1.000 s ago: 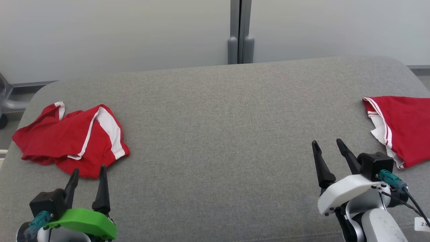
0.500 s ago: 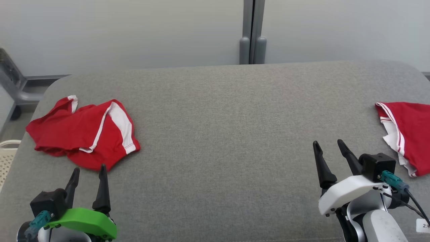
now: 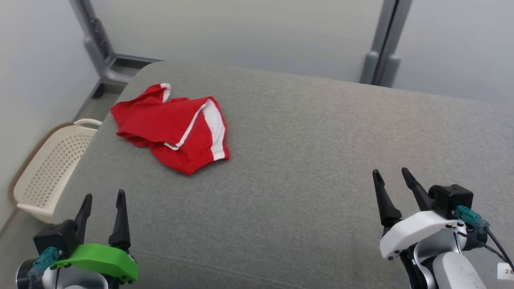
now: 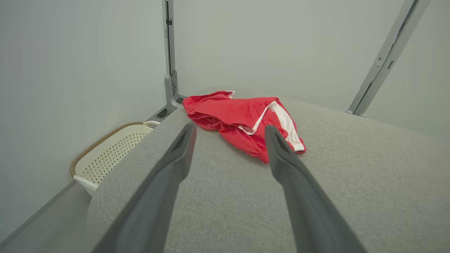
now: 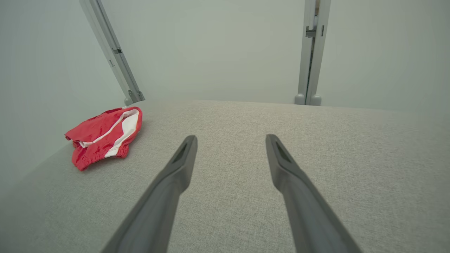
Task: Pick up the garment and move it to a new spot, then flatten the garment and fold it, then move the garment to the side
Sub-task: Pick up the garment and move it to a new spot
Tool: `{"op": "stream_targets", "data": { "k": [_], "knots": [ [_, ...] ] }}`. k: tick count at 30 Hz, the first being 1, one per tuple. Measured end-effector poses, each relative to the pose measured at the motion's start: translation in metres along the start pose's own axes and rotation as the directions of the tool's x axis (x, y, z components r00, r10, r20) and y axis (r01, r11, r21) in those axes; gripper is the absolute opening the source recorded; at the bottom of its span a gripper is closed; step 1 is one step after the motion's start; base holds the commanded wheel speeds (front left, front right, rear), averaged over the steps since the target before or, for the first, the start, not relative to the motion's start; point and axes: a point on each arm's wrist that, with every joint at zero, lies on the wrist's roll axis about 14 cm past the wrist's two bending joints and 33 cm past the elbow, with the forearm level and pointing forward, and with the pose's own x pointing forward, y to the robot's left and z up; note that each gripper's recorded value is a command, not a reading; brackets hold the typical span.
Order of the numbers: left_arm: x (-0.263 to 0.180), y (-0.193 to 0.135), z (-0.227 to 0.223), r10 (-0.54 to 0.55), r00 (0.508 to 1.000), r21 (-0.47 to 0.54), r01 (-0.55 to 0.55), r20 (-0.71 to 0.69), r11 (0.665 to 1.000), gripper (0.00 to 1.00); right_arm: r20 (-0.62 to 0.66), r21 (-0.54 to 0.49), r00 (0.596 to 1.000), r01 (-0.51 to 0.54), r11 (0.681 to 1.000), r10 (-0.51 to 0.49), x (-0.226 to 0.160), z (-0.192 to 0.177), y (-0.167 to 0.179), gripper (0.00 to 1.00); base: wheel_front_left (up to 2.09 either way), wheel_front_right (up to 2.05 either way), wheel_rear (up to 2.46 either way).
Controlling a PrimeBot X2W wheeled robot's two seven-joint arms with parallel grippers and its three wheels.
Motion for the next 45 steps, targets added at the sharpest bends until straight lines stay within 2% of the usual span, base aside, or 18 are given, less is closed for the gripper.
{"op": "stream_targets", "data": {
  "k": [10, 16, 21, 26, 30, 35, 39, 43, 45],
  "knots": [
    [-0.041, 0.055, 0.005, 0.177, 0.984, -0.011, -0.177, 0.019, 0.984, 1.0, -0.03, 0.019, 0.983, -0.178, 0.984, 0.179, 0.032, -0.014, 0.06, 1.0, 0.0, 0.0, 0.0],
    [-0.049, 0.063, 0.008, 0.209, 0.978, -0.027, -0.208, 0.026, 0.978, 1.0, -0.049, 0.031, 0.974, -0.218, 0.975, 0.219, 0.037, -0.021, 0.074, 1.0, 0.0, 0.0, 0.0],
    [-0.032, 0.049, 0.016, 0.141, 0.99, -0.019, -0.14, 0.028, 0.99, 1.0, -0.045, 0.028, 0.983, -0.177, 0.984, 0.178, 0.035, -0.02, 0.059, 1.0, 0.0, 0.0, 0.0],
    [0.005, 0.025, 0.043, 0.014, 0.999, 0.053, -0.015, 0.034, 0.998, 1.0, -0.038, 0.024, 0.989, -0.139, 0.99, 0.14, 0.033, -0.016, 0.045, 1.0, 0.0, 0.0, 0.0],
    [0.047, -0.004, 0.08, -0.116, 0.992, 0.115, 0.109, 0.053, 0.987, 1.0, -0.029, 0.026, 0.994, -0.104, 0.994, 0.105, 0.033, -0.014, 0.031, 1.0, 0.0, 0.0, 0.0],
    [0.098, -0.026, 0.099, -0.193, 0.981, 0.149, 0.195, -0.032, 0.969, 1.0, -0.012, 0.021, 0.999, -0.049, 0.999, 0.049, 0.034, -0.009, 0.008, 1.0, 0.0, 0.0, 0.0],
    [0.134, -0.038, 0.087, -0.218, 0.965, 0.113, 0.235, -0.143, 0.965, 1.0, -0.015, 0.028, 1.0, 0.0, 1.0, 0.001, 0.035, -0.013, -0.012, 1.0, 0.0, 0.0, 0.0],
    [0.162, -0.044, 0.052, -0.215, 0.934, 0.092, 0.25, -0.286, 0.964, 1.0, -0.02, 0.035, 0.998, 0.054, 0.998, -0.053, 0.033, -0.019, -0.034, 1.0, 0.0, 0.0, 0.0],
    [0.173, -0.051, 0.032, -0.226, 0.907, 0.043, 0.258, -0.356, 0.965, 1.0, -0.026, 0.039, 0.996, 0.084, 0.996, -0.083, 0.031, -0.024, -0.046, 1.0, 0.0, 0.0, 0.0]
  ]
}}
